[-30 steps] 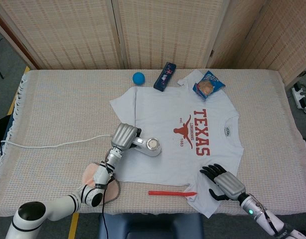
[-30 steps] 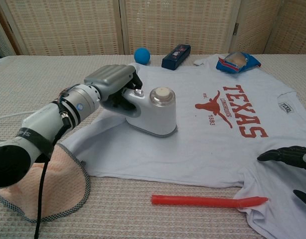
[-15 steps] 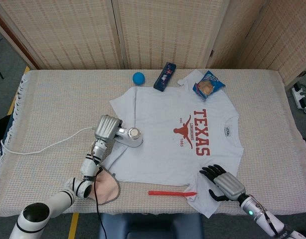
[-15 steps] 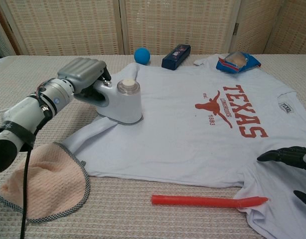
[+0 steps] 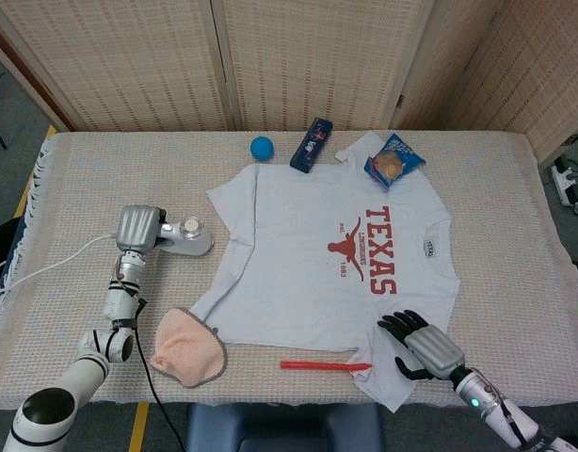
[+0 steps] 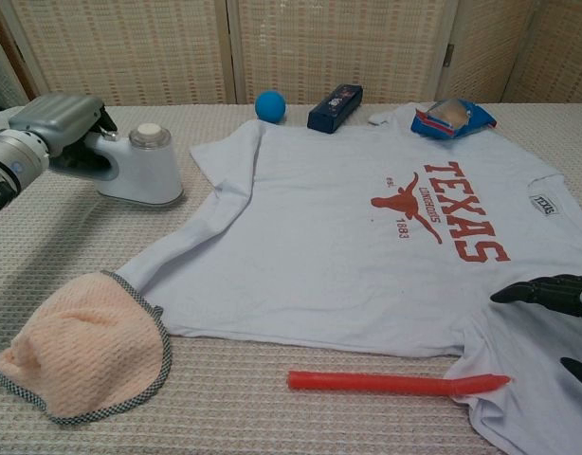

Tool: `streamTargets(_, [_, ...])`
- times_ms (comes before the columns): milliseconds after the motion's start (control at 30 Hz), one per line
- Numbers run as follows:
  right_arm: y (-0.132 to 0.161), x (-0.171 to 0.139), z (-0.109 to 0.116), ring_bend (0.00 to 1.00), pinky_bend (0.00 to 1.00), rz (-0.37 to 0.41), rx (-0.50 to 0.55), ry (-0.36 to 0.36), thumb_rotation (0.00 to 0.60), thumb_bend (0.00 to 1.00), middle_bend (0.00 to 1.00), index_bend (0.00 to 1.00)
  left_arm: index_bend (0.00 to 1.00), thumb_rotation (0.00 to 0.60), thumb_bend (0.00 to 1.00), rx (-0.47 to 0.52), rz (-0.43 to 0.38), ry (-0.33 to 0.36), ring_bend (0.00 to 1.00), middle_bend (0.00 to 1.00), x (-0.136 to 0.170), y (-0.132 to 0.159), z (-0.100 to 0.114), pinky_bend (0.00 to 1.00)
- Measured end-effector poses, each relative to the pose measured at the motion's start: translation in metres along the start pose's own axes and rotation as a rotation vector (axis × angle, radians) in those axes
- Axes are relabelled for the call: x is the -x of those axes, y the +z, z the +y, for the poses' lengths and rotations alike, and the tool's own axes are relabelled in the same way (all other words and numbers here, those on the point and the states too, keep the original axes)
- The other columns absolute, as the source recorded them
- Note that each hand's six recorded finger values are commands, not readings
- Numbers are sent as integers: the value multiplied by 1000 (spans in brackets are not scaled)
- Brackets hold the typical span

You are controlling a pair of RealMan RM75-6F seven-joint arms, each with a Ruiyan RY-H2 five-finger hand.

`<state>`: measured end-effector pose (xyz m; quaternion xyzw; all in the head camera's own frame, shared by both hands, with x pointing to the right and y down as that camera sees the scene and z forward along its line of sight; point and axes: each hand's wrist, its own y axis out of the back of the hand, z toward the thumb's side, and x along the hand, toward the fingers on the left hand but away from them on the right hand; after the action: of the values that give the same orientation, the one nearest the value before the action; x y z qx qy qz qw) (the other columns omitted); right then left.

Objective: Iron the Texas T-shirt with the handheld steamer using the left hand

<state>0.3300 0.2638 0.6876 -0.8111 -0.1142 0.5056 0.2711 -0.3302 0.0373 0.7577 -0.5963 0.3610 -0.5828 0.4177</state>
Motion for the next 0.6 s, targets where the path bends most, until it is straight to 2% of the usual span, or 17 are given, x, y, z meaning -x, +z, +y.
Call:
streamTargets(133, [1,0,0,0,0,2,2,-2,402,586,35,0,895,600,341,92,9,41,816,964,1,-7,11,684])
streamTargets(267, [0,-1,0,0,0,2,2,-3,402,586,35,0,895,600,341,188,-46,73,815,964,7,6,20,684])
streamTargets(400, [-1,-1,0,0,0,0,1,-1,403,588,35,0,895,600,339,261,-167,81,815,964,22,40,27,683])
streamTargets(600, [-3,-1,-1,0,0,-8,5,1,404,592,34,0,893,600,341,343,-363,43,814,962,57,107,34,684])
